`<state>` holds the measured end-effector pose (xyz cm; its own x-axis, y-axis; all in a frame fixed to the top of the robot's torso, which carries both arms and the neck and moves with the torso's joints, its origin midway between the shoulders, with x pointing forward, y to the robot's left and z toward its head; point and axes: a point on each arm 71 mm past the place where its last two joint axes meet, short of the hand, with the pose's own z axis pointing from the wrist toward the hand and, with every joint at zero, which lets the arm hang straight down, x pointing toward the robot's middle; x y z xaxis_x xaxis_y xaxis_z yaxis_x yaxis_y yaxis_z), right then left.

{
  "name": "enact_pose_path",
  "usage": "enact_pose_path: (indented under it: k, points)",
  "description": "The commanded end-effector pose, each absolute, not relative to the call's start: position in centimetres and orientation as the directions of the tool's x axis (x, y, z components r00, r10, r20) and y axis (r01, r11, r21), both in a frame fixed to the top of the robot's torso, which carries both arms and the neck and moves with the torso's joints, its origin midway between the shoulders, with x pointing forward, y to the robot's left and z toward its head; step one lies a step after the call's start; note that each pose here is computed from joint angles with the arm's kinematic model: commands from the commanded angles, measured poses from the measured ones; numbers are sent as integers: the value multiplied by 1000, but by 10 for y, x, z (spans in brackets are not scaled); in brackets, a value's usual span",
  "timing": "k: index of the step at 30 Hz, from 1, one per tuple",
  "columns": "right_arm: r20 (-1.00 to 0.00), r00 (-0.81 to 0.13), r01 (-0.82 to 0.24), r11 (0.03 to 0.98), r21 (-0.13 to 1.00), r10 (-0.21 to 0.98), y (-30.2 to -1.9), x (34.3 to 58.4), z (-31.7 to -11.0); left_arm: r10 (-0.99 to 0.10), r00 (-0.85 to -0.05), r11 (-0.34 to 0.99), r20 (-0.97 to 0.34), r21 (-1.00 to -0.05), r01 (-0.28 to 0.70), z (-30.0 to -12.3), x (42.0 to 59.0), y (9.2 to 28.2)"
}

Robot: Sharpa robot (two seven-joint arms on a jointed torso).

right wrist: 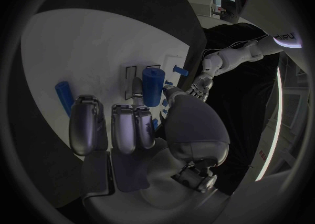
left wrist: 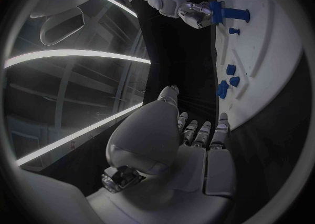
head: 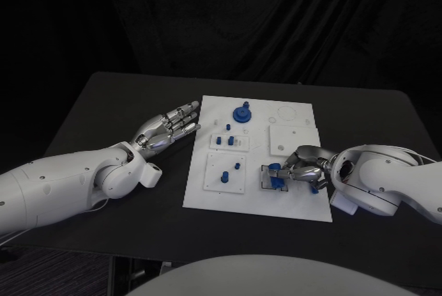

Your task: Assemble the parts on the task board

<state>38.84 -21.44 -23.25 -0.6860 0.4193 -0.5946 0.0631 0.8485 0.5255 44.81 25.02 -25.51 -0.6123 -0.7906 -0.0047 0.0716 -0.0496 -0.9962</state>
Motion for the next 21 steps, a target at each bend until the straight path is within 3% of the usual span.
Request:
enact_pose_path:
  k: [1,21]
  points:
    - [-596,-700,51,860,508,393,-214,386,-234,-783,-623,-65,7,-995,71,-255,447,249]
    - [-612,-668,47,844,534,424,-213,388,-231,-782,-623,-62,7,-996,66,-256,447,249]
